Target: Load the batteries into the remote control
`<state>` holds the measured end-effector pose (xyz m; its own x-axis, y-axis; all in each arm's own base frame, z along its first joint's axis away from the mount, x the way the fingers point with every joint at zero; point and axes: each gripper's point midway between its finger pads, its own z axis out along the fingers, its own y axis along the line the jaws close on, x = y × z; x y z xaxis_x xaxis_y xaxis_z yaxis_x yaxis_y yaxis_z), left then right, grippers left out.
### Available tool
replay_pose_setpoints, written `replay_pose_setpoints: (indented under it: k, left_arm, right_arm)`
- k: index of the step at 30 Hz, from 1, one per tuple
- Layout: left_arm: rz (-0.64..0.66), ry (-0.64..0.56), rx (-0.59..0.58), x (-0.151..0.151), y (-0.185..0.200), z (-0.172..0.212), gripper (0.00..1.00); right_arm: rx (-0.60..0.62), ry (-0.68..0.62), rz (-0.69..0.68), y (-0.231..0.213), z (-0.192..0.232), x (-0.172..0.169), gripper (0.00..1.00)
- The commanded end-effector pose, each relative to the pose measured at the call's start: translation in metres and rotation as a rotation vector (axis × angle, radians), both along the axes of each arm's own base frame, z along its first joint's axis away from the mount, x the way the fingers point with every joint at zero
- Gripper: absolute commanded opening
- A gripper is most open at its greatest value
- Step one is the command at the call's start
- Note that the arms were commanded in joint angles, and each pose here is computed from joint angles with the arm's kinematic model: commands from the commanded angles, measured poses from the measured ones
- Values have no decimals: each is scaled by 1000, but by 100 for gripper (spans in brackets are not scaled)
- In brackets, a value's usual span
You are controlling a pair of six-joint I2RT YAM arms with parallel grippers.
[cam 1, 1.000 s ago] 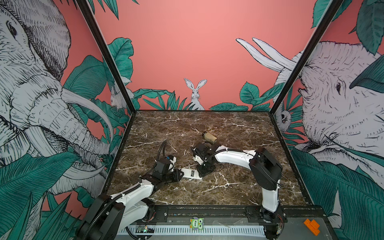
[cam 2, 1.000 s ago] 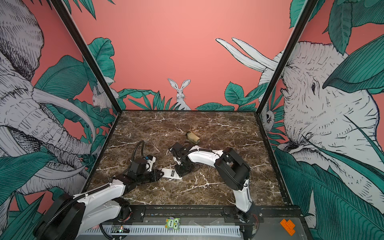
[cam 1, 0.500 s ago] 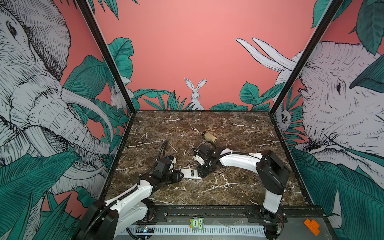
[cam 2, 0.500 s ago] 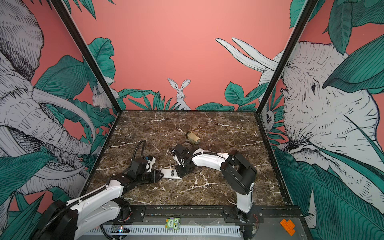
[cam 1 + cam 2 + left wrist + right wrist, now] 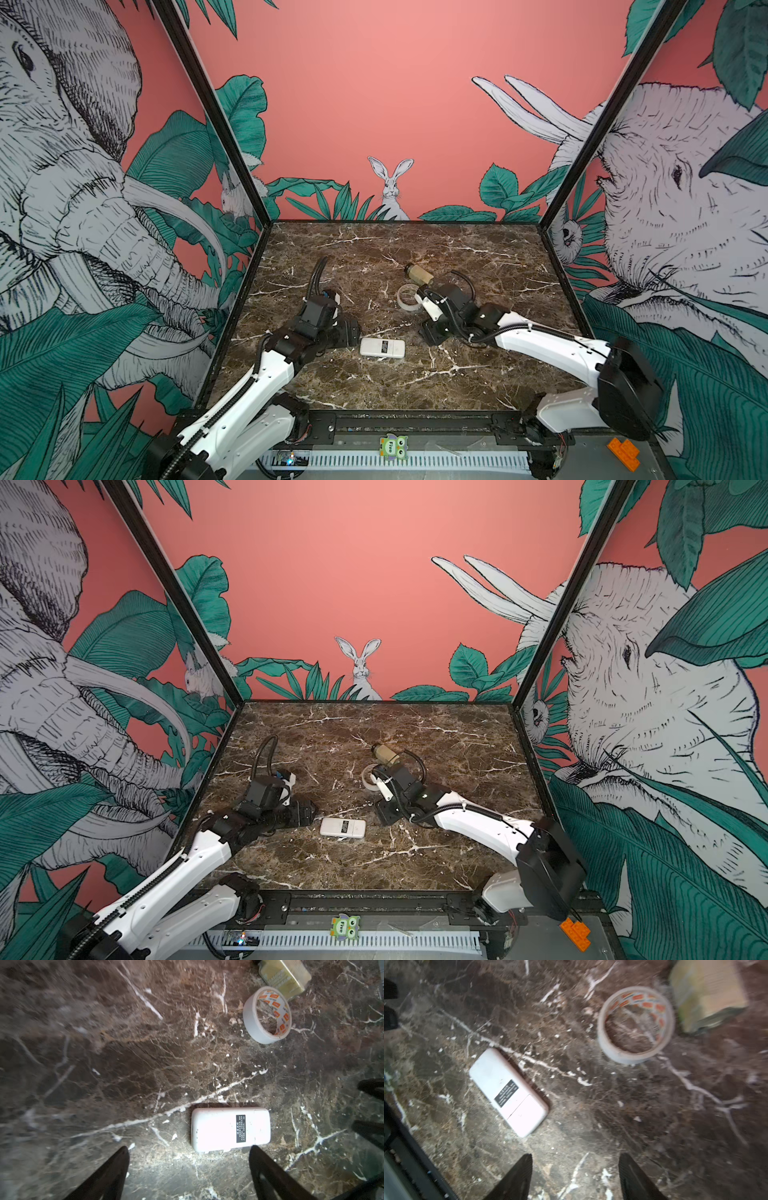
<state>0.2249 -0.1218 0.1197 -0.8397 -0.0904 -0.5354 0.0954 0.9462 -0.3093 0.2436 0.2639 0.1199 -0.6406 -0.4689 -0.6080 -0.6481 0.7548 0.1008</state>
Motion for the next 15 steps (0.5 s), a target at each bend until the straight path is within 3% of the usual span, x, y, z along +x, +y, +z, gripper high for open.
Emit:
replay_pose_setpoints:
  k: [1,8,15]
  left_arm:
    - [52,-2,167,-3,33,6,96]
    - [189,-155,266,15,68,32,99]
    - [376,-251,514,25,123,42,99]
  right_arm:
    - [-32,-213,-51,-22,26,26,72]
    - [-79,-382,-196,-75,40,49,99]
    - [-87,-564,-396,-124,65,59,99]
